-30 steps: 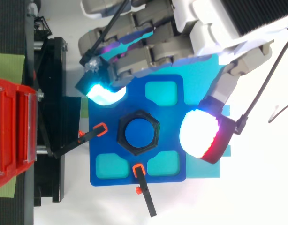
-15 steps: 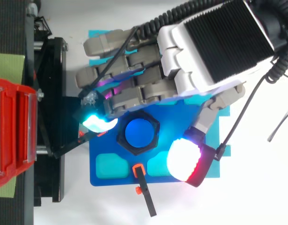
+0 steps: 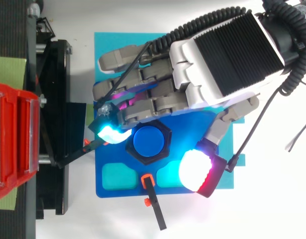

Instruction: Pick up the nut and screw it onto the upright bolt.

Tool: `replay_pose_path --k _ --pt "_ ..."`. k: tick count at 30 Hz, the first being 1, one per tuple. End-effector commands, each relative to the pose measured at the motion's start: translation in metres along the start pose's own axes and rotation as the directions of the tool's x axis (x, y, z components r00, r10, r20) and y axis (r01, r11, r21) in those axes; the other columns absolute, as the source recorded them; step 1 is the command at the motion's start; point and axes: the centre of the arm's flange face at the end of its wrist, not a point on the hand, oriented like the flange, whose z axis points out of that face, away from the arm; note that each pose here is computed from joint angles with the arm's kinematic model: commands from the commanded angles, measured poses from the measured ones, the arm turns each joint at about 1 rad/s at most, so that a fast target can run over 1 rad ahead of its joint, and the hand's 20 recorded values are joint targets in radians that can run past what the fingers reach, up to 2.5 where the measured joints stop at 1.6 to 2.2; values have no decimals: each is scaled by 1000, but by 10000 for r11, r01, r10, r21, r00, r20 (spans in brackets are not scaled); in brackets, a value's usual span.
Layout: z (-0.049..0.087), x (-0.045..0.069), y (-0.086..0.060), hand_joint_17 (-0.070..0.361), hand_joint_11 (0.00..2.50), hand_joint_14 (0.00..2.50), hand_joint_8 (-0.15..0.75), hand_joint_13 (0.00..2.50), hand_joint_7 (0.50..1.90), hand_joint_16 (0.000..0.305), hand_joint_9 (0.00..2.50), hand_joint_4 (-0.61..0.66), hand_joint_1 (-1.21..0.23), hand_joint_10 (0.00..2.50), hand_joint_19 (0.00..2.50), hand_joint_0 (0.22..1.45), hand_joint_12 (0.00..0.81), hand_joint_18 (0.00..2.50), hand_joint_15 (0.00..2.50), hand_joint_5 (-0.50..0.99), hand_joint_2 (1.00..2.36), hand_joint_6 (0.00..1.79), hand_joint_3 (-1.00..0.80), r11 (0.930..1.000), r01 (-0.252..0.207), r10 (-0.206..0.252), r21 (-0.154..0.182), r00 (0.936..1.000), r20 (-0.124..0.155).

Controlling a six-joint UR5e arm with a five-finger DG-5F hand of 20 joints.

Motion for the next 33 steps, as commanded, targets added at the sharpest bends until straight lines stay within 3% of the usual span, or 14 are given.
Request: replay_pose_path --k 1,11,22,33 --pt "-2 0 -2 75 0 0 267 279 948 33 678 297 -111 0 0 477 311 0 0 -58 1000 504 -500 10000 -21 21 33 10000 -26" --pt "-8 -2 -7 67 0 0 279 345 1209 30 768 255 -149 0 0 493 296 0 0 -18 1000 504 -500 10000 6 -6 49 10000 -28" --pt "-17 -5 -16 57 0 0 290 453 1396 25 921 204 -205 0 0 510 269 100 0 33 1000 501 -500 10000 27 -27 66 10000 -38" --pt "-20 -7 -19 38 0 0 252 609 1325 17 1136 154 -225 0 0 526 209 277 0 67 1000 553 -500 10000 60 -60 55 10000 -7"
